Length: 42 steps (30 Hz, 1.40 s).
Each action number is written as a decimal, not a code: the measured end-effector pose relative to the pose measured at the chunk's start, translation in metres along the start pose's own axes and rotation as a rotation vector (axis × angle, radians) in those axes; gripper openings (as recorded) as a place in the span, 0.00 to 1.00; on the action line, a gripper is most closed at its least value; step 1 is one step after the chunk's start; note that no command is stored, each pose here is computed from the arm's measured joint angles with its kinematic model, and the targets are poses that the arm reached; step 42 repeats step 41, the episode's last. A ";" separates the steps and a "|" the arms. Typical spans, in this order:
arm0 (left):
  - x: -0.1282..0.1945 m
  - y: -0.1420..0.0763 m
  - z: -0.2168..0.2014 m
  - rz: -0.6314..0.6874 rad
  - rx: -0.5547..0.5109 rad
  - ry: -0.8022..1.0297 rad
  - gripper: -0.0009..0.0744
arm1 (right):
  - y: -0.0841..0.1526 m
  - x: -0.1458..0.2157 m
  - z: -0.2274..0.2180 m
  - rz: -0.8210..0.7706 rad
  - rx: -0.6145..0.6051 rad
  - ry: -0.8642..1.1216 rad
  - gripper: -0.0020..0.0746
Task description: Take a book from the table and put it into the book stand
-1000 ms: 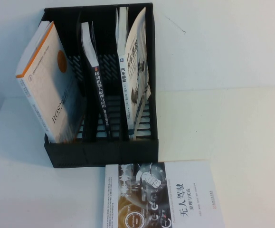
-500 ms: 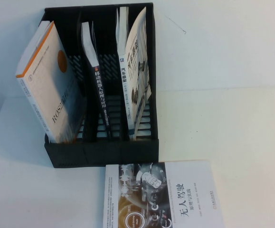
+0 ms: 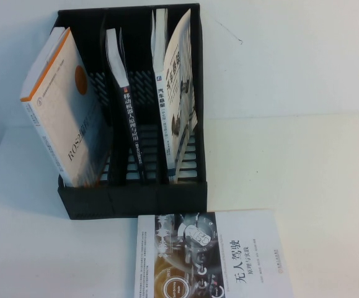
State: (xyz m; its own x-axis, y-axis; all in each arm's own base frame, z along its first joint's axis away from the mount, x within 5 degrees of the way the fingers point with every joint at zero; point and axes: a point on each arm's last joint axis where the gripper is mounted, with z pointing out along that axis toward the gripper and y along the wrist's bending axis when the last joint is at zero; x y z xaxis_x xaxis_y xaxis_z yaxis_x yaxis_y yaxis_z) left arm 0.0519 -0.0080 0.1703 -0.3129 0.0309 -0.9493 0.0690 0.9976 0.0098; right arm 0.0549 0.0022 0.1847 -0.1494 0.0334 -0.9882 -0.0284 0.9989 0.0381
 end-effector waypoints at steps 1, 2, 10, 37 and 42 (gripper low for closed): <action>0.000 0.000 0.000 0.000 0.000 0.000 0.01 | 0.000 0.001 0.000 0.000 0.000 0.008 0.03; 0.000 0.000 0.000 0.001 -0.001 0.000 0.01 | 0.000 0.002 0.000 0.000 0.000 0.023 0.03; 0.000 0.000 0.000 0.001 -0.001 0.000 0.01 | 0.000 0.015 -0.001 0.000 -0.001 0.169 0.03; 0.000 0.000 0.000 0.001 -0.001 0.000 0.01 | 0.003 0.016 -0.002 0.021 -0.032 0.180 0.03; 0.000 0.000 0.000 0.001 -0.001 0.000 0.01 | 0.003 0.016 -0.002 0.021 -0.032 0.182 0.03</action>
